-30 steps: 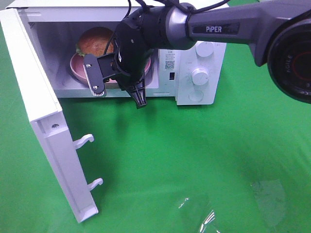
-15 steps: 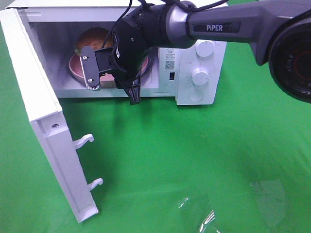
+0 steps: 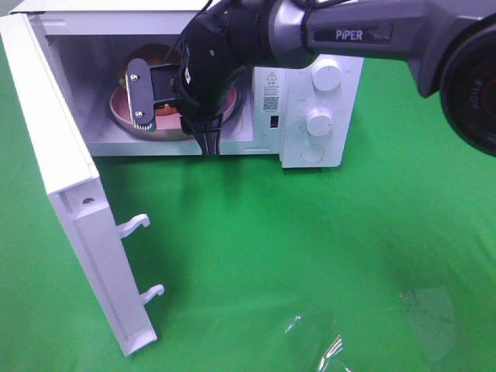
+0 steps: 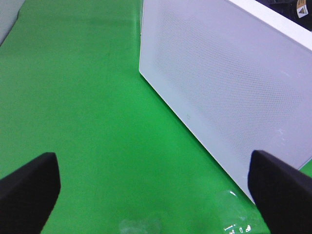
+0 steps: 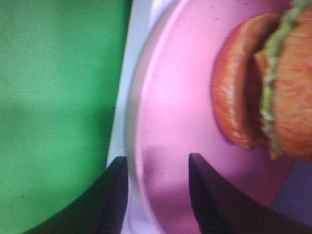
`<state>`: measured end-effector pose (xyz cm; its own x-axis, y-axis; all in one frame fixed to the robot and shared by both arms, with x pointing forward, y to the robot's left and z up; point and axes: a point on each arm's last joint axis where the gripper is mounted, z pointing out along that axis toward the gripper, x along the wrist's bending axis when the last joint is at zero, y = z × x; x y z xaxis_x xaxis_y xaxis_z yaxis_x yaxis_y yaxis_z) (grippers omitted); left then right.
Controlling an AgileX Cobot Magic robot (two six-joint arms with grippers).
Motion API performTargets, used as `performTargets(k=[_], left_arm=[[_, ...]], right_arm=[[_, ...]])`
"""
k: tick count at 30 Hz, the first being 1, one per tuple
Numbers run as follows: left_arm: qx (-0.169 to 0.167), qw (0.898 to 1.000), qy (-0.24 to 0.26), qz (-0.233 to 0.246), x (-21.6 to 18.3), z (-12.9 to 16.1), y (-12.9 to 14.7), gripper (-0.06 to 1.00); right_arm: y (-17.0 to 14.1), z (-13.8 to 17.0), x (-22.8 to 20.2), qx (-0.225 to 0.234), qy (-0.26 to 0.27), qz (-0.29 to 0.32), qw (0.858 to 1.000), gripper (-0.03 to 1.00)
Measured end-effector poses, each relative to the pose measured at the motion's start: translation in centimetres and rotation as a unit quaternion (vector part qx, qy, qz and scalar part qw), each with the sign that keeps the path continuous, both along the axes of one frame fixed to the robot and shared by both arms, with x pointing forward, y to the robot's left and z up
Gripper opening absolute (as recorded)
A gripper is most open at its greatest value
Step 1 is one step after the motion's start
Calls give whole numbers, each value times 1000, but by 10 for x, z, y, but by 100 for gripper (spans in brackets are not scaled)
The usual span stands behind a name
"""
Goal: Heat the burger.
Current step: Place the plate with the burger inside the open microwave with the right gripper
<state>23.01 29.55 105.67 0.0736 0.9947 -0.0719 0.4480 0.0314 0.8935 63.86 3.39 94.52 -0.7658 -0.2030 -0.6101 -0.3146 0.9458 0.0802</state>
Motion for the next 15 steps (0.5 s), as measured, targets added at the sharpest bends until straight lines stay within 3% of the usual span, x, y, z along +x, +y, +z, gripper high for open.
performTargets(k=[7, 15], left_arm=[[0, 1000, 0, 0, 0, 0, 0, 96], [0, 1000, 0, 0, 0, 0, 0, 96]], right_arm=[[-6, 4, -6, -2, 9, -6, 1000, 51], [-19, 0, -22, -15, 25, -3, 1000, 53]])
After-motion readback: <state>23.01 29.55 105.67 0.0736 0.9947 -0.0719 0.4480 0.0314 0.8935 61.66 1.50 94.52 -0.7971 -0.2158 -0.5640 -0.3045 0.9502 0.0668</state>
